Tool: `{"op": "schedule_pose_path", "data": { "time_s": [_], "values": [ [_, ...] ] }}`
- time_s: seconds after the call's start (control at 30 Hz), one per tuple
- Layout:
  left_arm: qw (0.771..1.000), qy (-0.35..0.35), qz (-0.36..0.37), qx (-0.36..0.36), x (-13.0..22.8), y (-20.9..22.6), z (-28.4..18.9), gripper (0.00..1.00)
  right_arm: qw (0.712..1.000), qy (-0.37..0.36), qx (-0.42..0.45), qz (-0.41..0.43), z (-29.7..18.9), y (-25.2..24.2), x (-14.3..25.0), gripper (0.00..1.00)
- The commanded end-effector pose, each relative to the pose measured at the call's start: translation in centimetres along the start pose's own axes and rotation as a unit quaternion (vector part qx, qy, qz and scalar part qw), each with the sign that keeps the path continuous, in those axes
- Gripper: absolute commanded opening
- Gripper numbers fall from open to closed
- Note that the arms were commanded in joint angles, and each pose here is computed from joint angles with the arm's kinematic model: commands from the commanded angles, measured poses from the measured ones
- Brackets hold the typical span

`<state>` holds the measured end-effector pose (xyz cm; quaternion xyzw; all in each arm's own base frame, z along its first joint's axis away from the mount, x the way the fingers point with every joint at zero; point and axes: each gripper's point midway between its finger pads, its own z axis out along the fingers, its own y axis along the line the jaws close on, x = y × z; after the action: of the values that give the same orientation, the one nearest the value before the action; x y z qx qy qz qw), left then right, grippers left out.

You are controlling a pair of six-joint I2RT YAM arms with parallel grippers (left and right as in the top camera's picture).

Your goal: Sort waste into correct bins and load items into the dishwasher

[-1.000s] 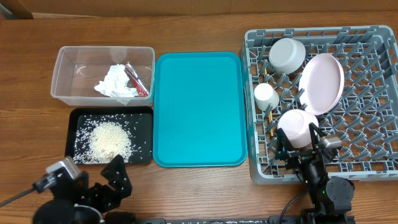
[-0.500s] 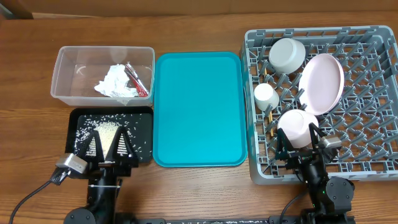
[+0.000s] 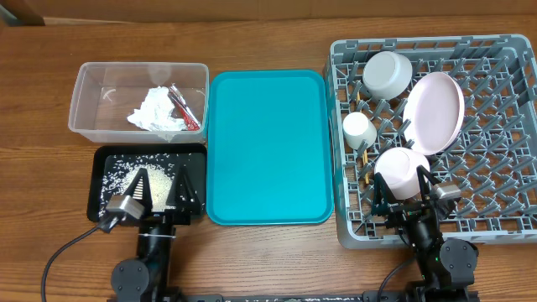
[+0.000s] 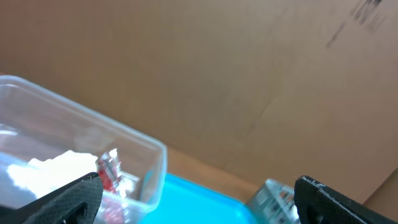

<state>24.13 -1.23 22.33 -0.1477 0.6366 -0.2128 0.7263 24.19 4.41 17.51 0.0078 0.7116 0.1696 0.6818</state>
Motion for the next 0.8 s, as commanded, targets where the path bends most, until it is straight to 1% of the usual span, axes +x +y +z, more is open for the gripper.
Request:
{"op": "schedule_pose_path", "data": {
  "time_s": [0.0,0.2,0.3,0.4,0.53,0.77],
  "values": [
    [0.996,0.008,0.086,0.008,1.0,0.2,0.0,1.00,1.000,-0.003,-0.001,0.000,0.0,-0.1,0.1,1.00],
    [0.977,0.047,0.207,-0.001,3.3,1.4,0.0,1.00,1.000,-0.003,-0.001,-0.001,0.0,-0.1,0.1,1.00],
    [0.967,0.078,0.244,-0.009,4.6,2.2,-0.2,1.00,1.000,-0.003,-0.001,-0.001,0.0,-0.1,0.1,1.00],
    [0.962,0.108,0.250,-0.027,5.9,3.3,-0.5,1.00,1.000,-0.003,-0.001,-0.001,0.0,-0.1,0.1,1.00],
    [0.958,0.107,0.266,-0.029,5.8,3.4,-0.5,1.00,1.000,-0.003,-0.001,-0.001,0.0,-0.1,0.1,1.00],
    [0.958,0.107,0.266,-0.030,5.8,3.4,-0.5,1.00,1.000,-0.003,-0.001,-0.001,0.0,-0.1,0.1,1.00]
  ]
}}
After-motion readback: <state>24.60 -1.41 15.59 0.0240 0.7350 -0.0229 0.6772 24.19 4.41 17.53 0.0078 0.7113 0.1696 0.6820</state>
